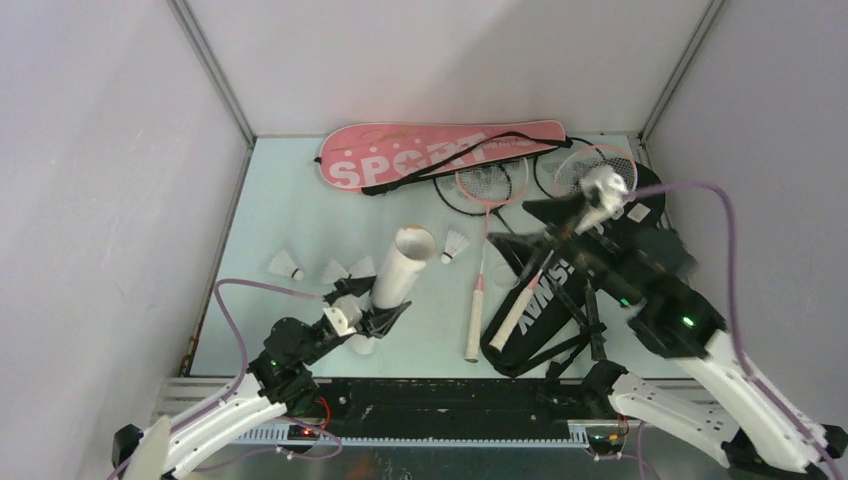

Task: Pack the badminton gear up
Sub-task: Pick up the shuttlecock at the center of the board.

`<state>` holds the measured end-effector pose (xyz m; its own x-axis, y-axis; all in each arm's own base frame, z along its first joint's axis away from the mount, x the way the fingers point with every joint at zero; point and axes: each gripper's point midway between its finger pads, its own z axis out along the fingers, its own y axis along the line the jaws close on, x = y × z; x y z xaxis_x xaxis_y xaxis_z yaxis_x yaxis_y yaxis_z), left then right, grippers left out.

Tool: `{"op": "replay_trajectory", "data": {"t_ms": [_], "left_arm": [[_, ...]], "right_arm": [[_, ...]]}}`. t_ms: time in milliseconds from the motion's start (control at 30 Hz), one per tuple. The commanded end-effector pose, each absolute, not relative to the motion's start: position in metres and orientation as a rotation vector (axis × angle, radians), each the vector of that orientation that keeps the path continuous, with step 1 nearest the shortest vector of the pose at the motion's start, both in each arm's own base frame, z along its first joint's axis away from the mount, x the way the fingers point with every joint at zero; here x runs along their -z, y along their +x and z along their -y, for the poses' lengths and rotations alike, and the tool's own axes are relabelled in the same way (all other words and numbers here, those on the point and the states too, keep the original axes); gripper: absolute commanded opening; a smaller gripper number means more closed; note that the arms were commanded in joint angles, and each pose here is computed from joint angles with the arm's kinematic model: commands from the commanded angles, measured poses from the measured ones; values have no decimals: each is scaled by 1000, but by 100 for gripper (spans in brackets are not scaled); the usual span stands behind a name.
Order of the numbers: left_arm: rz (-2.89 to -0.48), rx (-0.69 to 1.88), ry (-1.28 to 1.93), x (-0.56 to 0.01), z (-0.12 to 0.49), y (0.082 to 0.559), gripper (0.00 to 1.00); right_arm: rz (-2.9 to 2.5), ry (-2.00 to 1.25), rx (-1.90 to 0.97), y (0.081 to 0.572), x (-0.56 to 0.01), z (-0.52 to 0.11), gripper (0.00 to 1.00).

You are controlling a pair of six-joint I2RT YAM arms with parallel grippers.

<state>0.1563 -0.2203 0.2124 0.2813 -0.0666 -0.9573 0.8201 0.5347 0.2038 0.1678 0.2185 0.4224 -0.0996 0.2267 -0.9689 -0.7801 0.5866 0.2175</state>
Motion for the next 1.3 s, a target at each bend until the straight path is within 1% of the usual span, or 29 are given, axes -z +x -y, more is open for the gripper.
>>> {"op": "replay_trajectory", "data": {"t_ms": [0, 33, 67, 100, 133, 167, 200, 300, 400, 467, 600, 633, 667, 700, 800, 867, 900, 933, 967, 1000, 1033, 1067, 1200, 1267], "left_arm": [[-1126, 671, 481, -251, 191, 180, 33], [-1134, 678, 464, -252, 190, 181, 33], [-1141, 680, 439, -253, 188, 182, 33], [-1151, 679, 437, -251, 187, 183, 33], [-1154, 677, 435, -251, 187, 183, 33], [-1162, 675, 440, -249, 187, 183, 33], [-1164, 674, 445, -248, 187, 183, 34], [-1178, 669, 459, -245, 188, 183, 34], [-1196, 656, 465, -240, 189, 185, 34], [-1206, 652, 471, -237, 189, 186, 34], [-1217, 649, 478, -232, 190, 186, 34], [-1219, 648, 478, -231, 190, 187, 34], [-1221, 646, 478, -231, 190, 187, 34], [-1222, 647, 479, -230, 191, 187, 34], [-1226, 640, 477, -229, 191, 188, 34], [-1227, 631, 471, -228, 190, 190, 34], [-1230, 628, 471, -228, 190, 191, 34], [-1230, 627, 469, -228, 190, 191, 34], [-1233, 626, 470, -228, 190, 191, 34], [-1236, 625, 470, -227, 190, 192, 34], [-1238, 627, 466, -228, 190, 192, 35], [-1241, 629, 464, -227, 190, 192, 35], [-1250, 647, 459, -228, 190, 190, 35], [-1248, 653, 458, -228, 190, 189, 35]], "right_arm": [[-1725, -376, -831, 260, -329, -228, 99], [-1805, -388, -852, 282, -301, -228, 98], [-1806, -399, -869, 295, -295, -230, 96], [-1876, -411, -895, 313, -268, -231, 96], [-1864, -442, -938, 320, -265, -237, 95], [-1904, -445, -937, 339, -244, -238, 95], [-1883, -476, -959, 347, -241, -242, 95], [-1952, -485, -990, 383, -202, -252, 95], [-2022, -498, -1057, 400, -170, -263, 91], [-2085, -493, -1099, 411, -138, -272, 88], [-2122, -474, -1170, 421, -109, -282, 82], [-2114, -478, -1182, 423, -107, -284, 78], [-2128, -478, -1208, 421, -101, -287, 76], [-2135, -477, -1215, 421, -98, -288, 71], [-2162, -490, -1255, 416, -89, -292, 62], [-2182, -504, -1275, 409, -84, -295, 54], [-2192, -513, -1281, 406, -83, -296, 43], [-2202, -520, -1290, 402, -82, -299, 36], [-2205, -525, -1299, 399, -83, -300, 22], [-2209, -532, -1305, 395, -86, -301, 15], [-2201, -542, -1305, 393, -93, -303, 3], [-2214, -541, -1302, 390, -95, -302, 0], [-2237, -576, -1194, 376, -115, -301, 0], [-2209, -613, -1114, 367, -134, -301, 0]]}}
